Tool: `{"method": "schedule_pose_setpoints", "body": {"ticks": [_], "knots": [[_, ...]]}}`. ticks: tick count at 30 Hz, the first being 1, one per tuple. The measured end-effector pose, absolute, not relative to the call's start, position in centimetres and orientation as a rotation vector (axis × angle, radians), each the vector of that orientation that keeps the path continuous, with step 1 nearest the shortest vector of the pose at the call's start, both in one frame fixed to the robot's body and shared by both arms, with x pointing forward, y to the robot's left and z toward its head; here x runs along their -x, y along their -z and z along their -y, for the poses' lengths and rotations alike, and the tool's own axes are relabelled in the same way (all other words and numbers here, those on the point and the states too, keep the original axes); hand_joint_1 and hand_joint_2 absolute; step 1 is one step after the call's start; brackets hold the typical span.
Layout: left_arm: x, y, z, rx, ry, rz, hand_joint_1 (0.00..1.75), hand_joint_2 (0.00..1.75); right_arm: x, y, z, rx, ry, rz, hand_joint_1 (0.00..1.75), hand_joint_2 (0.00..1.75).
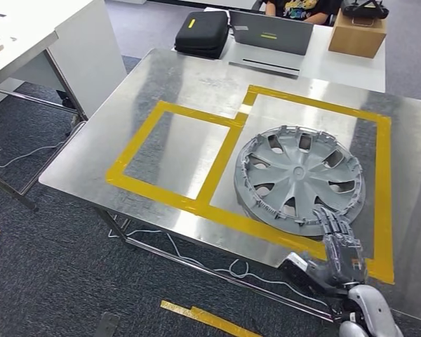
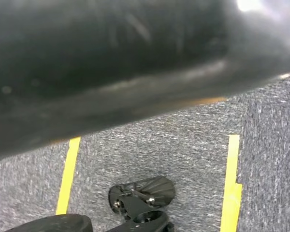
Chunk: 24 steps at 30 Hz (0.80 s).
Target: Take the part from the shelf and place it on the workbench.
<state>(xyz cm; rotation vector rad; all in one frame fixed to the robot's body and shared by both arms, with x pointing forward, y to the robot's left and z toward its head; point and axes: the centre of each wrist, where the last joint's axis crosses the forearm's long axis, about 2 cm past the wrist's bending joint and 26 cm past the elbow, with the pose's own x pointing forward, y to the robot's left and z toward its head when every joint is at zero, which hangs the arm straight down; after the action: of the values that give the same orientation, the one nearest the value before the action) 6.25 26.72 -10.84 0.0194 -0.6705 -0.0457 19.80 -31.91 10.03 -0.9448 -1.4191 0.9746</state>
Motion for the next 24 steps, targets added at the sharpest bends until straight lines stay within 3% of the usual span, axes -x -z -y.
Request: {"method": "schedule_pose_setpoints", "body": {"ticks": [5,11,16,24], "knots": [[-5.1,11.0,-27.0,-0.036,-0.012,0.682,0.00,0.00,-15.6,-10.2,29.0,0.764,-0.833,1.578,0.00,1.75],[-3.8,11.2,-27.1,-0.079,-0.077,0.669,0.00,0.00,-10.4,-10.7,27.1,0.887,-0.350,1.823,0.00,1.75],[-3.7,11.2,-26.8,-0.083,-0.084,0.669,0.00,0.00,-8.9,-9.6,29.4,1.073,-0.144,1.715,0.00,1.75],[-3.8,11.1,-26.7,-0.083,-0.078,0.674,0.00,0.00,-7.3,-9.2,32.7,1.337,-0.036,1.536,0.00,1.75]]}}
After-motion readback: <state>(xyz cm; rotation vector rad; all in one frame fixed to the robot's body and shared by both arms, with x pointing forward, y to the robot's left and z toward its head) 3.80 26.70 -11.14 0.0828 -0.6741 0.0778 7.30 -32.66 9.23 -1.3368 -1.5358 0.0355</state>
